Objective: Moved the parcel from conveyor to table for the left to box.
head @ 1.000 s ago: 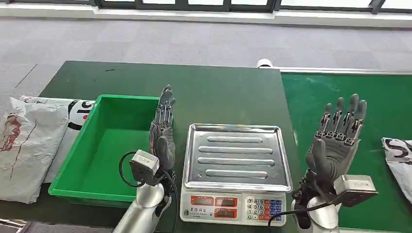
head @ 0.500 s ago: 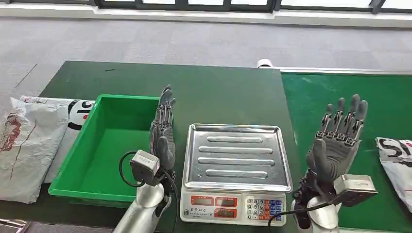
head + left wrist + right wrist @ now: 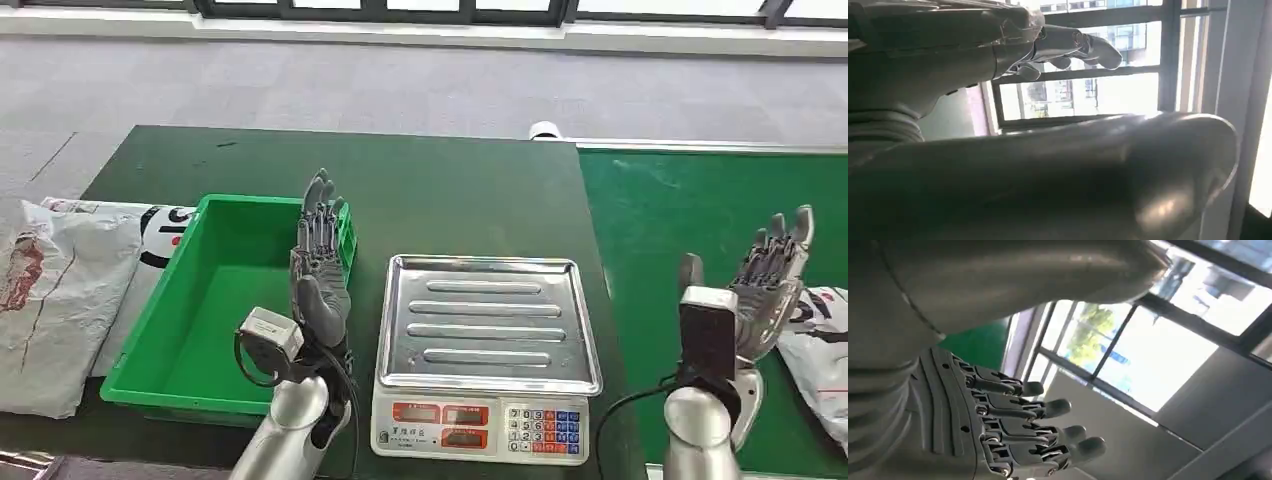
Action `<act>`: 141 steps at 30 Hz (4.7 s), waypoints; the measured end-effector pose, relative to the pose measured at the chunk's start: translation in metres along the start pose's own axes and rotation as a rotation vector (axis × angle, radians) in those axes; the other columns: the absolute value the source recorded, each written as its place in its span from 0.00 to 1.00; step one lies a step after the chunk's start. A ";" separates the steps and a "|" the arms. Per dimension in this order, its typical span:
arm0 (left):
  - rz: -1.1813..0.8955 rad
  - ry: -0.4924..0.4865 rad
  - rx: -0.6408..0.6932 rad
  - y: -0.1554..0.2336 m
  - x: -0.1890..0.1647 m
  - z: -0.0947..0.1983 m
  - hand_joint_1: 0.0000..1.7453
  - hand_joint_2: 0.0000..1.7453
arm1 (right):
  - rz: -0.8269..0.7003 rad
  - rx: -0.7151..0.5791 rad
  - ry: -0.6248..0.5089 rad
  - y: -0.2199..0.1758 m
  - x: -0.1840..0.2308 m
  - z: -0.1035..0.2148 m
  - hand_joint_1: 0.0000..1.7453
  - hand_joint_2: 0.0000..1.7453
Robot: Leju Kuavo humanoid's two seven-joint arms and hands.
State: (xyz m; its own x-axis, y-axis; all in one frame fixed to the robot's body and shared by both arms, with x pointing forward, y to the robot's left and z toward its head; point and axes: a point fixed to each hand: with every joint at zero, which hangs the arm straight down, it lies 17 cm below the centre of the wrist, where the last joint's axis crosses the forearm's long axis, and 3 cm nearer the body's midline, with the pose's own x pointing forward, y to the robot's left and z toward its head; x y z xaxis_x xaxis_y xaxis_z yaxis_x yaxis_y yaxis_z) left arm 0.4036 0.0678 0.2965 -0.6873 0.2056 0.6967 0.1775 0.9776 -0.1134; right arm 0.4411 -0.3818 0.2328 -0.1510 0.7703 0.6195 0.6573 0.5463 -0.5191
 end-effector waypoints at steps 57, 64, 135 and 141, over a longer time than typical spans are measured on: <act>0.118 0.069 -0.039 0.006 -0.016 0.017 0.00 0.00 | 1.038 0.984 0.904 -0.160 -0.369 -0.005 0.00 1.00; 0.119 0.069 -0.034 0.007 -0.016 0.017 0.00 0.00 | 1.022 1.017 0.891 -0.162 -0.375 0.007 0.00 1.00; 0.070 0.109 -0.022 0.013 -0.032 0.025 0.00 0.00 | 0.610 -0.096 -0.110 -0.119 -0.082 -0.031 1.00 1.00; 0.070 0.119 -0.024 0.012 -0.036 0.027 0.00 0.00 | 0.608 -0.200 -0.168 -0.160 -0.048 -0.027 1.00 1.00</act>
State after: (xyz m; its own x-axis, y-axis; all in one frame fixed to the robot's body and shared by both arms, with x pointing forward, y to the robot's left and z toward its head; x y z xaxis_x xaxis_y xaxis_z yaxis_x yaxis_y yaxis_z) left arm 0.4113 0.0738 0.2508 -0.5842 0.2648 0.7672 0.2395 0.9594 -0.1488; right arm 0.3631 -0.5145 0.3021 0.1881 0.9719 0.1418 0.7837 -0.0615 -0.6181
